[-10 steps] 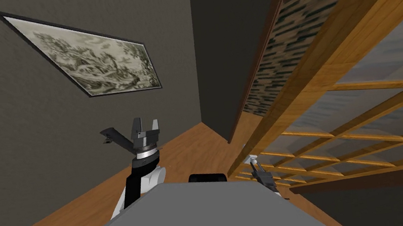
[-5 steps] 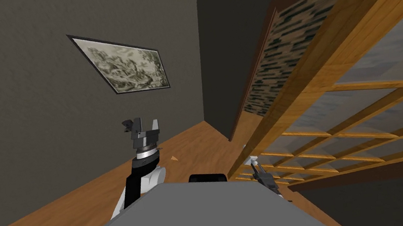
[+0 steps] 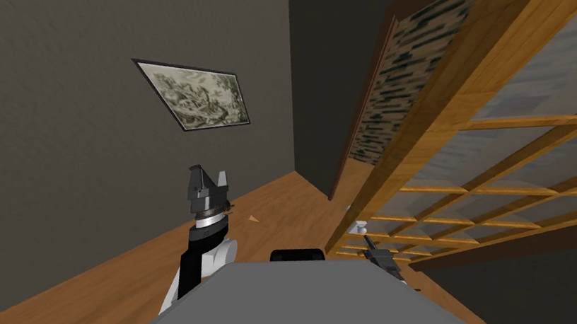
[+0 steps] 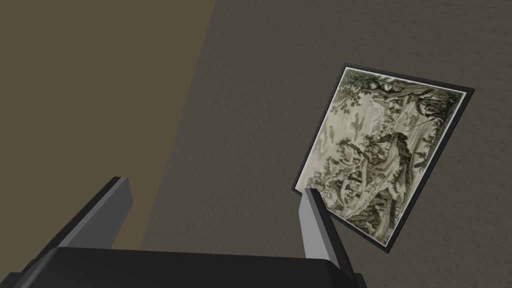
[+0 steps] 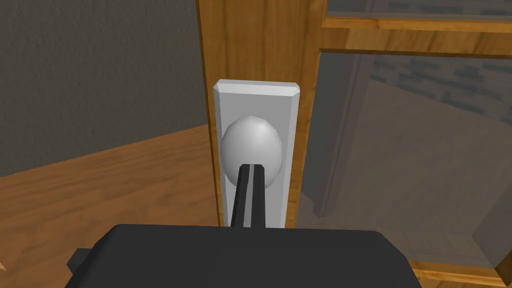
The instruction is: Pull the door open
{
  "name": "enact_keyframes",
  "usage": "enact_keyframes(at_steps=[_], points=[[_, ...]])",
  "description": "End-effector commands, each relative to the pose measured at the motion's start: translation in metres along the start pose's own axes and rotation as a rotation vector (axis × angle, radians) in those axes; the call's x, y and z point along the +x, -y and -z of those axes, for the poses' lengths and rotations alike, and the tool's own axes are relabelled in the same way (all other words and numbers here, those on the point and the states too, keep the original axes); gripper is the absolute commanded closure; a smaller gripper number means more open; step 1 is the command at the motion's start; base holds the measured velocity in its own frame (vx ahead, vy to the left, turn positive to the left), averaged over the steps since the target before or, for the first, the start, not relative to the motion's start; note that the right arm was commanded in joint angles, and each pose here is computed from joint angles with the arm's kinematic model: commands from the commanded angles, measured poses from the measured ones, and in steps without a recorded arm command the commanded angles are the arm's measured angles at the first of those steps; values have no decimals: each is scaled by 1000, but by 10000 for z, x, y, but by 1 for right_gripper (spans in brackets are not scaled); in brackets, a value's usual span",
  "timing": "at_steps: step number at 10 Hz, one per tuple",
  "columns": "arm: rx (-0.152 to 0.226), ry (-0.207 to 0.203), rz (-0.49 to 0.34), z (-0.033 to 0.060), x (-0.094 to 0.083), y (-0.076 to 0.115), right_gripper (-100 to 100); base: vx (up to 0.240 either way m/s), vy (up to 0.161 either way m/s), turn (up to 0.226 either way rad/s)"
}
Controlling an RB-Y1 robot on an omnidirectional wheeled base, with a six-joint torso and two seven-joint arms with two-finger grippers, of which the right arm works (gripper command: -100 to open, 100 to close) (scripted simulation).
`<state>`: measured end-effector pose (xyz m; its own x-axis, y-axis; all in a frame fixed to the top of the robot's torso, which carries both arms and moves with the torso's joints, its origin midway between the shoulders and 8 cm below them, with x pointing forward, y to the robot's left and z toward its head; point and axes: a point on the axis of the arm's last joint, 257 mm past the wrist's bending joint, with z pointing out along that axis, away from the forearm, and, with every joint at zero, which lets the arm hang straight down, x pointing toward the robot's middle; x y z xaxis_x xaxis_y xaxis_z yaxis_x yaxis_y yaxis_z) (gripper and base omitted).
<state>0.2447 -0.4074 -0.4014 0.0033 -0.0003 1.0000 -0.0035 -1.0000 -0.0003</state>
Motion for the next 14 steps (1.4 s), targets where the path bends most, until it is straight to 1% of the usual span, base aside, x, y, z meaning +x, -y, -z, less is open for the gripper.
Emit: enact_keyframes(at_steps=[1,3,4,5,6,9,10,11,14], points=[[-13,-1,0,67,5,-35,-100,-191,20,-108],[-27,-3,0,137,11,-71,-100,-217,86,-161],[-22,-1,0,116,3,-66,-100,-94,49,-35],[-32,-5,0,51,5,-82,-100,88,30,65],[-35,-5,0,31,6,-86,-100,199,-3,42],[-53,-12,-1,-116,14,-114,-100,252,-11,57],[-49,-12,0,-91,11,-105,-100,140,-1,0],[-49,-12,0,-91,11,-105,100,-23,1,-8],[-49,-12,0,-91,11,-105,100,-37,-5,9]])
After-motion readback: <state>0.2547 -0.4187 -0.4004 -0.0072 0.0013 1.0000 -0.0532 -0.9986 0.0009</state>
